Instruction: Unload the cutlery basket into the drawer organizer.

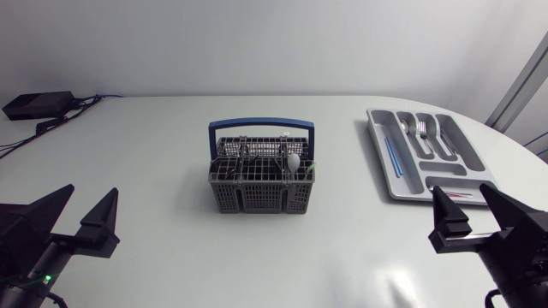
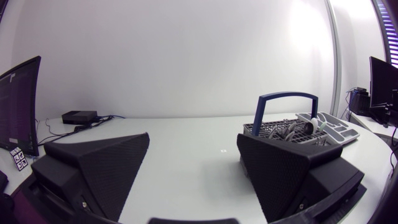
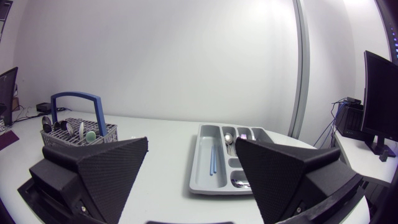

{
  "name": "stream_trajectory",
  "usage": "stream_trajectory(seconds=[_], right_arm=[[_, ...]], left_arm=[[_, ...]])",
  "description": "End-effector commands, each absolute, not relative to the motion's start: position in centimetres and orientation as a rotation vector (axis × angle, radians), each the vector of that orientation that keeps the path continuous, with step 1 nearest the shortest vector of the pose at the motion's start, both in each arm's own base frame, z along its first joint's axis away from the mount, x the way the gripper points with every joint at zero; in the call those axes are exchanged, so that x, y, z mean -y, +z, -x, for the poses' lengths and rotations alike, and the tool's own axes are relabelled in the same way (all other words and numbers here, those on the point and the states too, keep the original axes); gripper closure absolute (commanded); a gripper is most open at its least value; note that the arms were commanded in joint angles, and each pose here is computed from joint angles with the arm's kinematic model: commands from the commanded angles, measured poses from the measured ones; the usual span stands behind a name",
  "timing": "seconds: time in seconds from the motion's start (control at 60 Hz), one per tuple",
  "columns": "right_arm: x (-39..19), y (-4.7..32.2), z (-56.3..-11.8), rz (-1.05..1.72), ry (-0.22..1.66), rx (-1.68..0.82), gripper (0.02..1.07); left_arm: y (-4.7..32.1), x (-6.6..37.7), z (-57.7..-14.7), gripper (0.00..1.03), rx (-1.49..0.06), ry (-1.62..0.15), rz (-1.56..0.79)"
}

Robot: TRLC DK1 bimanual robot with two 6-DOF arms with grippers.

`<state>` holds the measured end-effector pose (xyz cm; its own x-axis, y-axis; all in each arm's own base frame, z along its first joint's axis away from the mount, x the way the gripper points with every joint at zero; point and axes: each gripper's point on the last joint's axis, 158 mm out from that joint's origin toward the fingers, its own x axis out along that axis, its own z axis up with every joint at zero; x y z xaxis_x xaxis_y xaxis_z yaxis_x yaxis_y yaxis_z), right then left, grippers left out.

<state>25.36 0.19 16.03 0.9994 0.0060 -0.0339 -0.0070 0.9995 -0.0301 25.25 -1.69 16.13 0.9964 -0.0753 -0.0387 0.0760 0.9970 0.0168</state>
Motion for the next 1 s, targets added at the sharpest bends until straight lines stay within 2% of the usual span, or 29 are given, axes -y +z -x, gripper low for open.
stream_trajectory(seconds=[0.0, 0.367, 0.683, 0.983], right_arm=[[-0.3, 14.8, -25.4, 0.028, 0.012, -0.058, 0.06], [-0.2, 15.0, -25.4, 0.028, 0.005, -0.052, 0.06], [-0.1, 16.7, -25.2, 0.028, -0.002, -0.022, 0.06], [-0.4, 18.5, -25.4, 0.032, 0.007, -0.022, 0.06]], left_arm=[[15.3, 1.6, -25.3, 0.04, -0.051, -0.067, 0.013], [15.5, 0.7, -25.4, 0.04, -0.042, -0.025, 0.079], [18.7, -0.3, -25.0, 0.05, 0.023, 0.02, 0.08], [20.5, -0.6, -25.0, 0.05, 0.0, 0.04, 0.081]])
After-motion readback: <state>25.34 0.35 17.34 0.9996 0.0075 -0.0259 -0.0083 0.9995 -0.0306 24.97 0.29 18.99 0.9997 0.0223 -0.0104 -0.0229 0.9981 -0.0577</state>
